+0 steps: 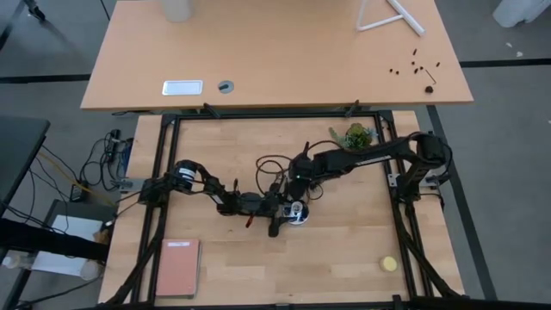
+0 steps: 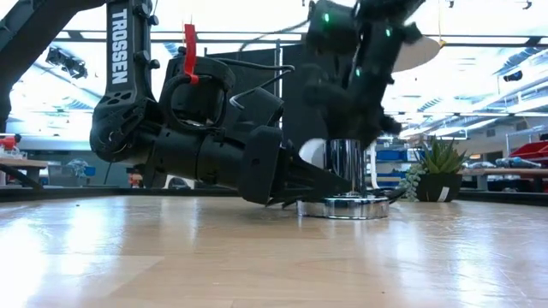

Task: Screw lightbulb
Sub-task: Move the lightbulb to the middle right of the table

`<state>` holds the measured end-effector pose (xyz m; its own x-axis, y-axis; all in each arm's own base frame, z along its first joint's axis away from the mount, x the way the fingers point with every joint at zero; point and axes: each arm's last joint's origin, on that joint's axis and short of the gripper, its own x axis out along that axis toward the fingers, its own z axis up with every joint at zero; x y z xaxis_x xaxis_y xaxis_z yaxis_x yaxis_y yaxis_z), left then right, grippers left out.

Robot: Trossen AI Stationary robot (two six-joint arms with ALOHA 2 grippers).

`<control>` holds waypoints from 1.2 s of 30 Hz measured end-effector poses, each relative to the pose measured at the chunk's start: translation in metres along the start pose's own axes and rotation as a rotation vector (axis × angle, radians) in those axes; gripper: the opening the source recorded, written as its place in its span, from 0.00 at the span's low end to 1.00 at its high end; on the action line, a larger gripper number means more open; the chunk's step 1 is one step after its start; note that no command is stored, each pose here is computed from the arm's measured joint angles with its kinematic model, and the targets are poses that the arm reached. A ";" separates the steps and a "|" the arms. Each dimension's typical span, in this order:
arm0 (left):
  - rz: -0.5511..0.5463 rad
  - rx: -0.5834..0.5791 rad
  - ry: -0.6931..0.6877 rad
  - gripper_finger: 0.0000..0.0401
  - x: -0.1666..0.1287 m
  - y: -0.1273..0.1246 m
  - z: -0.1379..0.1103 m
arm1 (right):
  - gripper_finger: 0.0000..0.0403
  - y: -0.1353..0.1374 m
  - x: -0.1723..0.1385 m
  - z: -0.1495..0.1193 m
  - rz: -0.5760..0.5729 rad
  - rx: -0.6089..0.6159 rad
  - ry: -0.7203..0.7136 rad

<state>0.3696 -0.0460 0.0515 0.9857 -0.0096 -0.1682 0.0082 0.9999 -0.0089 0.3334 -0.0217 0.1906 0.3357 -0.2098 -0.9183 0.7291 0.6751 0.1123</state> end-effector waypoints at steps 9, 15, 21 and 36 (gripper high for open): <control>0.000 0.000 0.000 0.60 0.000 0.000 0.000 | 0.38 0.000 -0.036 -0.004 -0.141 -0.005 0.095; 0.000 0.000 0.003 0.60 0.000 0.000 0.000 | 0.38 0.016 -0.050 -0.049 -0.240 0.095 0.210; 0.001 -0.001 0.000 0.60 0.000 0.000 0.000 | 0.38 0.029 -0.048 -0.087 -0.246 0.137 0.221; 0.001 -0.004 0.000 0.60 0.000 0.000 0.001 | 0.36 -0.017 -0.027 -0.151 -0.001 0.306 0.121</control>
<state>0.3697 -0.0457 0.0520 0.9857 -0.0087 -0.1680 0.0067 0.9999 -0.0123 0.2222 0.0795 0.1558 0.2753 -0.1122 -0.9548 0.8807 0.4277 0.2037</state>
